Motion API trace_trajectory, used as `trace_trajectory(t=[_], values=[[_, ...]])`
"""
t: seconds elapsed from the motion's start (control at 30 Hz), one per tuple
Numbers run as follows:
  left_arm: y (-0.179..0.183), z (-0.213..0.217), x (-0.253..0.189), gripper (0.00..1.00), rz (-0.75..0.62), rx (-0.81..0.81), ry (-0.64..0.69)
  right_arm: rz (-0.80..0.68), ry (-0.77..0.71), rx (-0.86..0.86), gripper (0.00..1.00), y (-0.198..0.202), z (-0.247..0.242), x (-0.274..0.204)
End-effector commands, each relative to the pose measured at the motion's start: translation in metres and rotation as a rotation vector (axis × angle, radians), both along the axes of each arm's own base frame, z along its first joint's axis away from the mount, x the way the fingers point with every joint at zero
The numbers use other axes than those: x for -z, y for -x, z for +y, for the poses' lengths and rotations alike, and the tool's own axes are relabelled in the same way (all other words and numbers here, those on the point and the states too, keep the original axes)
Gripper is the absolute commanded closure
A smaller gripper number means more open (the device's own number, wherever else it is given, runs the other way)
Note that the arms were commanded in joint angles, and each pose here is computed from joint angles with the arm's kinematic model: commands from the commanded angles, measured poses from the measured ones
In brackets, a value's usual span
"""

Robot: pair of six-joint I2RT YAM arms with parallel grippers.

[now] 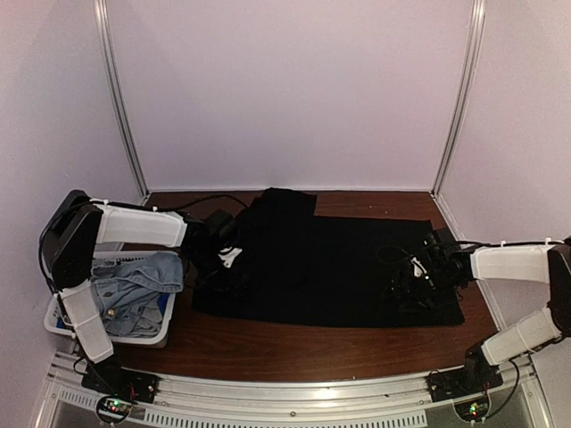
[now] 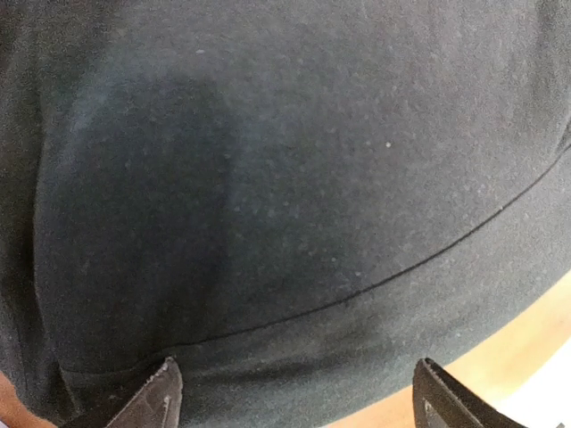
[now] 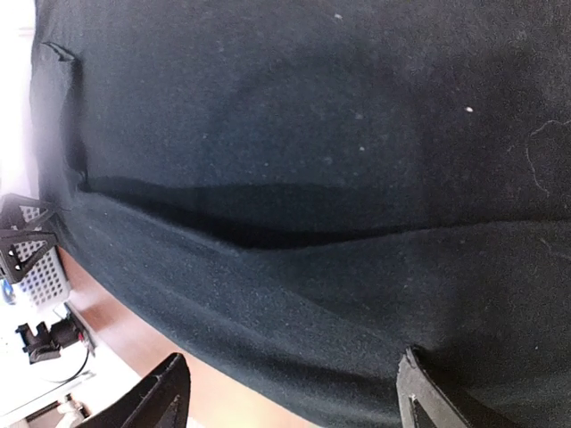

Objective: Fold and stack the mixed laundry pile
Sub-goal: Move the 1/3-folded T-shirt to the center of the board.

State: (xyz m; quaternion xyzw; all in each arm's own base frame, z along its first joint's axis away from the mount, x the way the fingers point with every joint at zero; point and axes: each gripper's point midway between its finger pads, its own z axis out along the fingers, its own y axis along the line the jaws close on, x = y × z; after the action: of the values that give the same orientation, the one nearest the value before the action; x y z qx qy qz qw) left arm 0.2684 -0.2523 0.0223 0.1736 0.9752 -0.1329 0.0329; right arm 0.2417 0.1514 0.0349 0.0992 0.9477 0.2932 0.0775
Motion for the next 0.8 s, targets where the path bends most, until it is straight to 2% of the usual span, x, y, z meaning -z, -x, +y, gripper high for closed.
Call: trace_trajectory(t=[0.0, 0.1, 0.2, 0.27, 0.5, 0.63, 0.77], values=[[0.069, 0.026, 0.016, 0.08, 0.192, 0.013, -0.102, 0.284, 0.088, 0.054, 0.19, 0.082, -0.023, 0.024], [0.06, 0.021, -0.007, 0.06, 0.129, 0.022, -0.083, 0.216, 0.073, 0.051, 0.18, 0.071, -0.02, 0.001], [0.027, 0.01, -0.034, 0.03, 0.015, 0.026, -0.088, 0.12, 0.109, 0.042, 0.15, 0.043, -0.022, -0.02], [0.005, 0.0, -0.044, 0.02, -0.024, 0.017, -0.081, 0.11, 0.124, 0.034, 0.15, 0.029, -0.02, -0.022], [-0.057, -0.02, -0.04, 0.03, -0.09, -0.041, -0.046, 0.057, 0.158, 0.03, 0.15, -0.022, -0.017, -0.02], [-0.087, -0.011, -0.031, 0.03, -0.096, -0.115, -0.015, 0.036, 0.168, 0.018, 0.15, -0.047, -0.018, -0.018], [-0.128, -0.001, -0.055, 0.03, -0.172, -0.152, 0.071, -0.059, 0.152, 0.006, 0.15, -0.082, -0.021, -0.041]])
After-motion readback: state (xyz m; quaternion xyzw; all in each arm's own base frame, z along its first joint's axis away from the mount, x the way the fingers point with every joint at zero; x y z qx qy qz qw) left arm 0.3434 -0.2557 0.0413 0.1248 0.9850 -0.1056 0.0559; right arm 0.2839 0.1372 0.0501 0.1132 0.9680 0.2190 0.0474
